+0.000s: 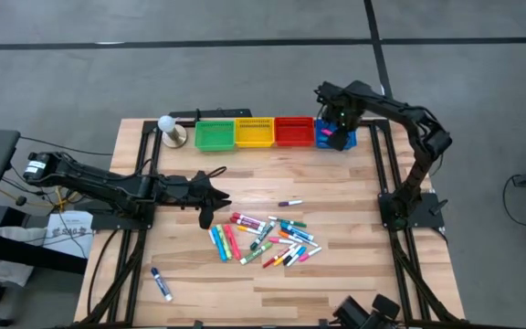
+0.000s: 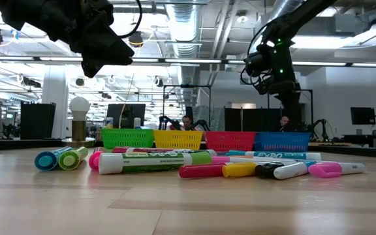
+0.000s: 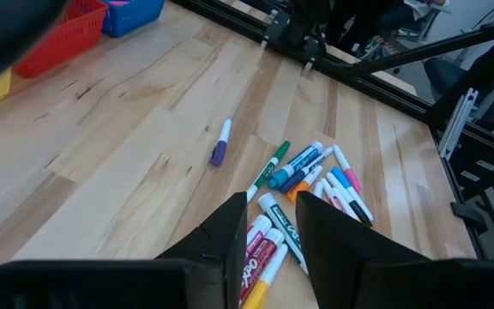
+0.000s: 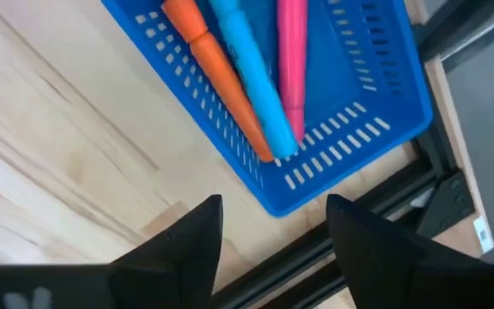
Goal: Pick & Place Markers
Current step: Put the blue highlighter pen into the blue basket
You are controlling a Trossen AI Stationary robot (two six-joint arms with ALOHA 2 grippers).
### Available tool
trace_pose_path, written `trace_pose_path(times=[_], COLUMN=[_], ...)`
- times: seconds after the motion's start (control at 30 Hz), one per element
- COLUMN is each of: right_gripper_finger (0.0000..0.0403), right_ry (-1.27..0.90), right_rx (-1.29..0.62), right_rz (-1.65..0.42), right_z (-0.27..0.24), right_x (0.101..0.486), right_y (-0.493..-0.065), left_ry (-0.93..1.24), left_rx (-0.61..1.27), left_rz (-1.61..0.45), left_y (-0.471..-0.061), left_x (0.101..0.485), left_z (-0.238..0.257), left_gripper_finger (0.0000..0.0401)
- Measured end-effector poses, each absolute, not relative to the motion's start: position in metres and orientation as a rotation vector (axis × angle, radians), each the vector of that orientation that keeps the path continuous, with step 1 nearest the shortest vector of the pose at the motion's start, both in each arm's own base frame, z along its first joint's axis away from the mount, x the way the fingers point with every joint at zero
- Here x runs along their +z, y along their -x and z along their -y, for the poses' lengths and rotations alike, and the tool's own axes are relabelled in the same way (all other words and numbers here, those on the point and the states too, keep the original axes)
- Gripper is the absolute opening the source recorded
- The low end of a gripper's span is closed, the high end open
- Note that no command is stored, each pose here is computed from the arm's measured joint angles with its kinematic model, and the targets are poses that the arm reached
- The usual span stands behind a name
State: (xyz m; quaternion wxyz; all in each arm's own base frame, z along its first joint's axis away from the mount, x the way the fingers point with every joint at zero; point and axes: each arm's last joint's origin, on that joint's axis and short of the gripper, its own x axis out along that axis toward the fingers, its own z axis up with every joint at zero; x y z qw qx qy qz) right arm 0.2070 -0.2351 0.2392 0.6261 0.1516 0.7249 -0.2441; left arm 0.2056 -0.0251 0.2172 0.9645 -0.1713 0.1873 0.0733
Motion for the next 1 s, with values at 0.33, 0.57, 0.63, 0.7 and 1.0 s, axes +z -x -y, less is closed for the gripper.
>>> trace_pose_path(times=[0.33,0.57,0.63,0.7,1.0], right_gripper_finger=[0.0153,0.0112,0.0106,0.0103,0.0103], right_ry=[-0.278,-0.262,-0.254,-0.232,-0.138], right_rx=[-0.629,-0.5,-0.451,-0.401,-0.208], right_rz=[-1.39,-1.052,-0.99,-0.956,-0.953], right_z=[0.199,0.149,0.135,0.119,0.064], right_x=[0.291,0.336,0.345,0.352,0.355], right_y=[-0.213,-0.226,-0.229,-0.232,-0.25], left_ry=[0.372,0.204,0.128,0.076,-0.14], left_rx=[0.2,0.154,0.099,0.052,-0.142], left_rz=[-0.359,-0.375,-0.386,-0.404,-0.629], left_y=[-0.206,-0.206,-0.206,-0.205,-0.191], left_x=[0.218,0.218,0.218,0.217,0.198], left_z=[0.019,0.02,0.023,0.026,0.044], left_gripper_finger=[0.0102,0.0102,0.0102,0.0102,0.0102])
